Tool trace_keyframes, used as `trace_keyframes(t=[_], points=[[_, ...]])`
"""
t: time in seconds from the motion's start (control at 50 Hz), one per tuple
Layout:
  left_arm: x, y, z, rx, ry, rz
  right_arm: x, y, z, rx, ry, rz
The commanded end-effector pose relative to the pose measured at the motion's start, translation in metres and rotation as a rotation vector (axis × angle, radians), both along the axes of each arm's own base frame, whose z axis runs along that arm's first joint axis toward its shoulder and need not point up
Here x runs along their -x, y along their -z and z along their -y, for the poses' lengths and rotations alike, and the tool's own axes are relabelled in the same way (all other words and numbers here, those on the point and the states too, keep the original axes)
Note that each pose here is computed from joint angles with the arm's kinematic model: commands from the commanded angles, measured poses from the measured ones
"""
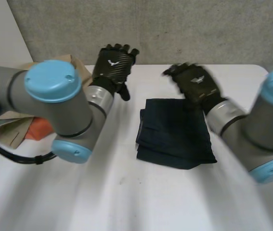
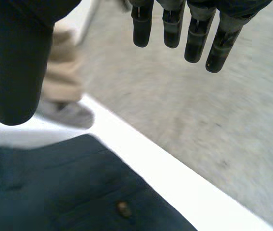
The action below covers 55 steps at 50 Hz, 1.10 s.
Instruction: Fold the laundry.
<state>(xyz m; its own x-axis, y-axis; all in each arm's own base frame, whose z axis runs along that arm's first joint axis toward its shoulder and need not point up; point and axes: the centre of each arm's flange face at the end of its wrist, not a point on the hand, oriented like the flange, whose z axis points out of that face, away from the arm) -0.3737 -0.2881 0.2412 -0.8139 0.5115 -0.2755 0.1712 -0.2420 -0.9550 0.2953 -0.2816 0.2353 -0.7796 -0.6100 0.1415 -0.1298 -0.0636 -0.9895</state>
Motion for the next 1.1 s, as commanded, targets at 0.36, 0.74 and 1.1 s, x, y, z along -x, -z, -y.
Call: trace_keyframes(t=[0.36, 0.74, 1.1], points=[[0.045, 0.119, -0.011, -0.295, 0.123, 0.305, 0.039, 0.100, 0.061, -0.384, 0.140, -0.183], [0.021, 0.010, -0.037, -0.232, 0.181, 0.168, 0.069, 0.039, 0.046, -0.256, 0.269, -0.047], [-0.024, -0.005, -0.098, -0.305, 0.463, 0.130, 0.087, 0.096, 0.007, -0.580, 0.139, 0.045]])
